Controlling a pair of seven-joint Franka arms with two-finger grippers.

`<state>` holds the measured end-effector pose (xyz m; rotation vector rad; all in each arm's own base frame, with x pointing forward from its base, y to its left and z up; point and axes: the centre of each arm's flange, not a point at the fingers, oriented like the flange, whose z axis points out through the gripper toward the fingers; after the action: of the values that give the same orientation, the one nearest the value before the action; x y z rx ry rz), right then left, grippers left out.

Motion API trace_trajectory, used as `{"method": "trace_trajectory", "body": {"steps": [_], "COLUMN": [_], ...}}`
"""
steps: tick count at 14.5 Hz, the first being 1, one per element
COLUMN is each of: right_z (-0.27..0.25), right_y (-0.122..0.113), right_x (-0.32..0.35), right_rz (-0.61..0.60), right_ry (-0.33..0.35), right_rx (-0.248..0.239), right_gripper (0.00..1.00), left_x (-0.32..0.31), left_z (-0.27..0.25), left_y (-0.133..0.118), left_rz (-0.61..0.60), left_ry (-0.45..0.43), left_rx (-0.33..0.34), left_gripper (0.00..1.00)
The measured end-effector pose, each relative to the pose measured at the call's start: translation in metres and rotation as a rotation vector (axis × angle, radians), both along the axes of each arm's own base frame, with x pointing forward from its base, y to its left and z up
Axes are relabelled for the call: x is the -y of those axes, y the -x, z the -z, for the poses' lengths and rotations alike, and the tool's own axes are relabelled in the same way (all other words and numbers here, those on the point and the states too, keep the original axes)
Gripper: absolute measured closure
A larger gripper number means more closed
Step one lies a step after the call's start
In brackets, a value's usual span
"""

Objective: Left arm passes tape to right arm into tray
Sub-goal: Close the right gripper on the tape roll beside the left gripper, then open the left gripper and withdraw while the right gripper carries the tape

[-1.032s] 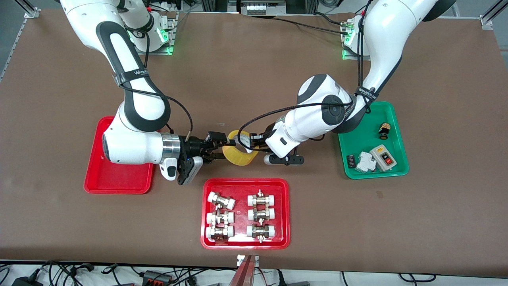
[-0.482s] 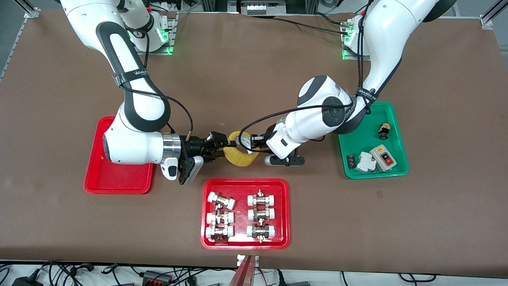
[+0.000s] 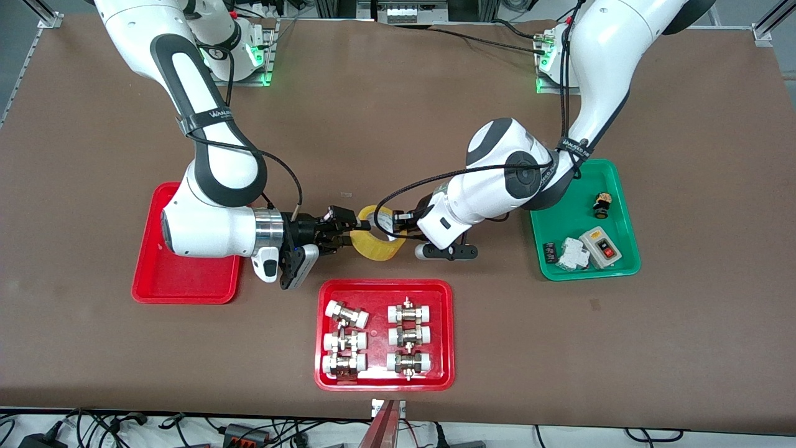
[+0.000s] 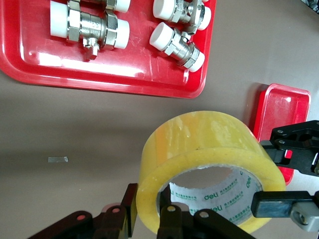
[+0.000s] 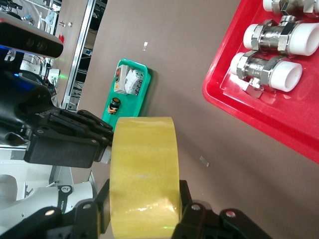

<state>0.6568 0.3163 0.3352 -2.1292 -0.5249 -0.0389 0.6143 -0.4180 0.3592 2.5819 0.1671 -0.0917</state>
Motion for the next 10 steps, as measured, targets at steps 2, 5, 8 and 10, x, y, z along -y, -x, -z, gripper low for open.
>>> {"method": "trace_trajectory", "body": {"steps": [2,5,8,10], "right_z": [0.003,0.009,0.010,0.010], "right_y": [-0.001,-0.001,-0.002,-0.002], "right_x": [0.001,0.003,0.004,0.006], "right_rz": [0.002,0.002,-0.002,-0.001], "right_ry": [0.003,0.007,0.008,0.013], "right_rx": [-0.003,-0.004,0.001,0.002], "right_gripper": [0.47,0.47,0.47,0.47], "left_x": [-0.010,-0.044,-0.077,-0.108], "left_z": [-0.011,-0.031,-0.051,-0.077], "left_y": [-0.009,-0.028,-0.030,-0.027], "left_rz": [-0.020,-0.059,-0.040,0.016], "left_ry": [0.008,0.003,-0.047,-0.096], "left_rx": [0.016,0.027,-0.040,-0.074], "left_gripper": [0.60,0.32,0.04,0.00]}}
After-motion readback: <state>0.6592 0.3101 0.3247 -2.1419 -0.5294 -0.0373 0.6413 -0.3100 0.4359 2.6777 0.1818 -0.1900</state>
